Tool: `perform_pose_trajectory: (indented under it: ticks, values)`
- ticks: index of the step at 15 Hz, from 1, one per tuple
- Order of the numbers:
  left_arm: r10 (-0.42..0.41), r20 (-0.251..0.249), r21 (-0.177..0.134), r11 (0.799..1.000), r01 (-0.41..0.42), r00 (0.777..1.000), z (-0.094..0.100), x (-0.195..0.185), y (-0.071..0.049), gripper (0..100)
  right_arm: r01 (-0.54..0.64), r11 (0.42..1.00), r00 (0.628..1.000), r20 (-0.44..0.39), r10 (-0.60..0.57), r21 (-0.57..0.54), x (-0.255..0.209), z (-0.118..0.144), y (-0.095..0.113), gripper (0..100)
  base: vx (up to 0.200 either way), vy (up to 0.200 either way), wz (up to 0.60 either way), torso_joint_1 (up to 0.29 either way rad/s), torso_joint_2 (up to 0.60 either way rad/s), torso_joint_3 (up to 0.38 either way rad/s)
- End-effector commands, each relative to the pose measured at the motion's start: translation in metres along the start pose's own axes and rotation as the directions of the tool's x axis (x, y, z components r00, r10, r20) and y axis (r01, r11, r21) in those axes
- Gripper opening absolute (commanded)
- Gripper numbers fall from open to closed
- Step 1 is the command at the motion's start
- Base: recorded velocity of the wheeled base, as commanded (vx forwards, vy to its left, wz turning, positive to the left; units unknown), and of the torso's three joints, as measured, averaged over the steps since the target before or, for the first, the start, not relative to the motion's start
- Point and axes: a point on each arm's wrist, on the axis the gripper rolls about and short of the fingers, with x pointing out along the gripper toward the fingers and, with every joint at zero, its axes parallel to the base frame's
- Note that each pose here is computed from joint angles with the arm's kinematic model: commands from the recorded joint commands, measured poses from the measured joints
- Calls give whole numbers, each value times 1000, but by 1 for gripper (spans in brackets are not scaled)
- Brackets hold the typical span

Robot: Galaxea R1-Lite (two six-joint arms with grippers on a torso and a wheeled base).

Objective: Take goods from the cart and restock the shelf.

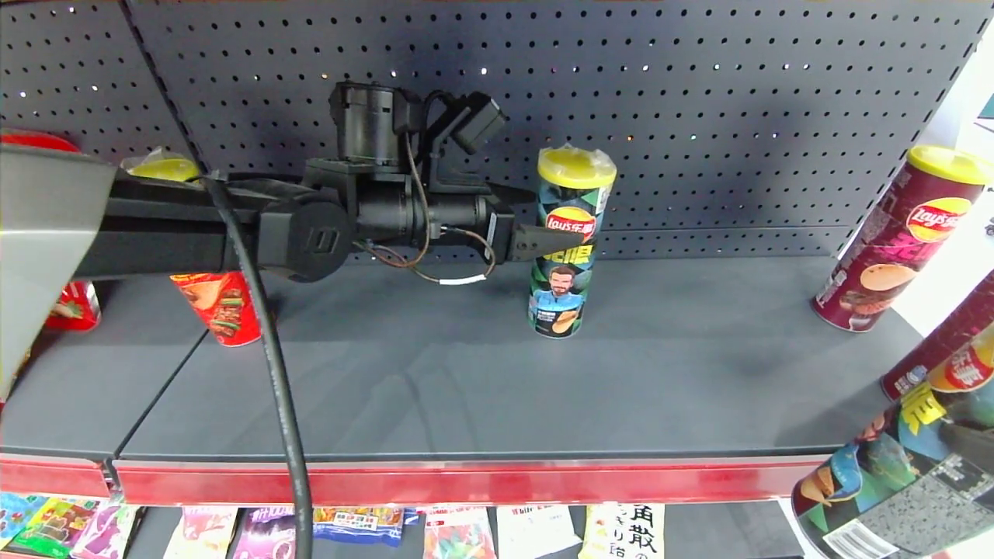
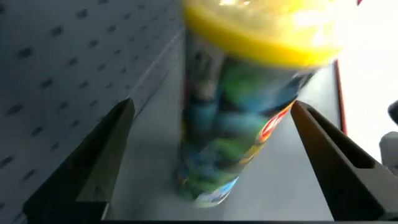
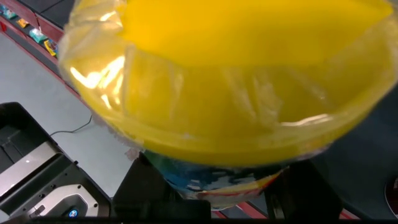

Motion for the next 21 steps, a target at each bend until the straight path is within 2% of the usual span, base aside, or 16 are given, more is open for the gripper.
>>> perform_pose_trajectory:
  ticks: [1, 4, 6, 8, 10, 11, 17, 19, 21]
  values:
    - [-15, -3, -2, 1000, 15, 1000, -5, 12, 1, 100, -1, 1000, 1000, 1, 1, -1, 0, 0, 0, 0, 0, 0, 0, 0, 0, 0]
    - [-17, 12, 9, 1000, 17, 1000, -5, 23, 8, 100, -1, 1000, 1000, 1, 1, -1, 0, 0, 0, 0, 0, 0, 0, 0, 0, 0]
    - [-20, 4, 1, 1000, 20, 1000, -11, 28, 10, 100, -1, 1000, 1000, -1, 1, -1, 0, 0, 0, 0, 0, 0, 0, 0, 0, 0]
    - [-30, 6, 0, 1000, 30, 1000, -10, 32, 6, 100, 0, 1000, 1000, -4, 0, 0, 1, -1, 0, 0, 0, 0, 0, 0, 0, 0]
    - [-39, 11, -26, 999, 39, 999, -8, 35, 2, 100, 0, 1000, 1000, -10, 0, 2, 2, -2, 0, 0, 0, 0, 0, 0, 0, 0]
    - [-36, 15, -28, 999, 37, 999, -7, 36, 2, 0, 0, 1000, 1000, -11, 0, 2, 2, -2, 0, 0, 0, 0, 0, 0, 0, 0]
    - [-56, 10, -33, 998, 56, 998, -7, 40, -5, 0, -1, 1000, 1000, -16, 1, 4, 3, -2, -1, 0, 0, 0, 0, 0, 0, 0]
    - [-56, 13, -32, 998, 57, 998, 1, 33, -15, 0, 4, 1000, 1000, -19, -4, 7, 3, -3, -1, 0, 0, 0, 0, 0, 0, 0]
    - [-55, 8, -55, 997, 56, 998, 8, 25, -30, 0, 11, 1000, 1000, -20, -11, 8, 3, -3, -2, 0, 0, 0, 0, 0, 0, 0]
